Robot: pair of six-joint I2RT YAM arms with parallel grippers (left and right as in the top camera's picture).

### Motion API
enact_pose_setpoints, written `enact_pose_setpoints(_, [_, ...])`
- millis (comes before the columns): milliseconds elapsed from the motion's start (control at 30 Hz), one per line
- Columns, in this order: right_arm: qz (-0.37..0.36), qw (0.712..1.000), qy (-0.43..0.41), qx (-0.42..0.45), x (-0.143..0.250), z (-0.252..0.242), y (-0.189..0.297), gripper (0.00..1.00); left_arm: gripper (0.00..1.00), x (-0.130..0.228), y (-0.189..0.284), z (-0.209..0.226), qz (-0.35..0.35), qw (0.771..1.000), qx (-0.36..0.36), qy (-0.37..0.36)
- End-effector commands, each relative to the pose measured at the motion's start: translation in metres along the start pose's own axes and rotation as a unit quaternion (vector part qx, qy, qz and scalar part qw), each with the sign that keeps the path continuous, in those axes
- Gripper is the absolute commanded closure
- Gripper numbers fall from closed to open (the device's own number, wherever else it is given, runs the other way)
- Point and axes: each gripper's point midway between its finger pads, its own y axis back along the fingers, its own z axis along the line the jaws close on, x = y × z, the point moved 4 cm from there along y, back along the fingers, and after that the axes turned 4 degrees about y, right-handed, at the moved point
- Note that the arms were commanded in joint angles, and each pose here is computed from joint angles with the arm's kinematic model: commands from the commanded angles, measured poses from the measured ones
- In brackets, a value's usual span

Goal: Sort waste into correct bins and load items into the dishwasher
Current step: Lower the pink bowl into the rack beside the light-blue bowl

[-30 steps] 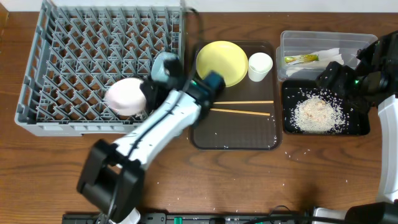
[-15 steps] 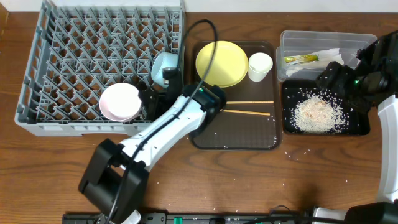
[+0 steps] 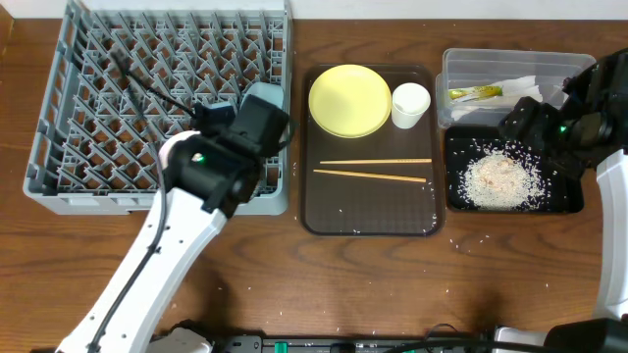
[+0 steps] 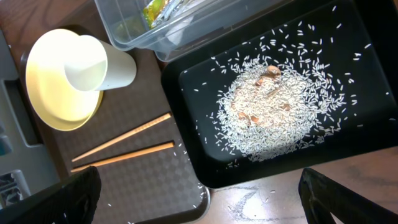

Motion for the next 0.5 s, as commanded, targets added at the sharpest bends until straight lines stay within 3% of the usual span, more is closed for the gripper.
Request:
enact_pose_setpoints(0, [-0.008, 1.000, 0.002, -0.005, -0.003, 0.002, 0.005, 0.01, 0.53, 0.004, 0.006, -0.005, 0.035, 0.997, 0.057, -0.024])
enact_pose_setpoints(200, [-0.008, 1.000, 0.002, -0.005, -0.003, 0.002, 0.005, 0.01, 0.50, -0.001, 0.001, 0.003, 0.040, 0.998, 0.047, -0.011])
enact_pose_setpoints(467, [-0.008, 1.000, 0.002, -0.005, -0.003, 0.002, 0.005, 0.01, 0.49, -0.004, -0.007, 0.010, 0.083, 0.992, 0.093, -0.011])
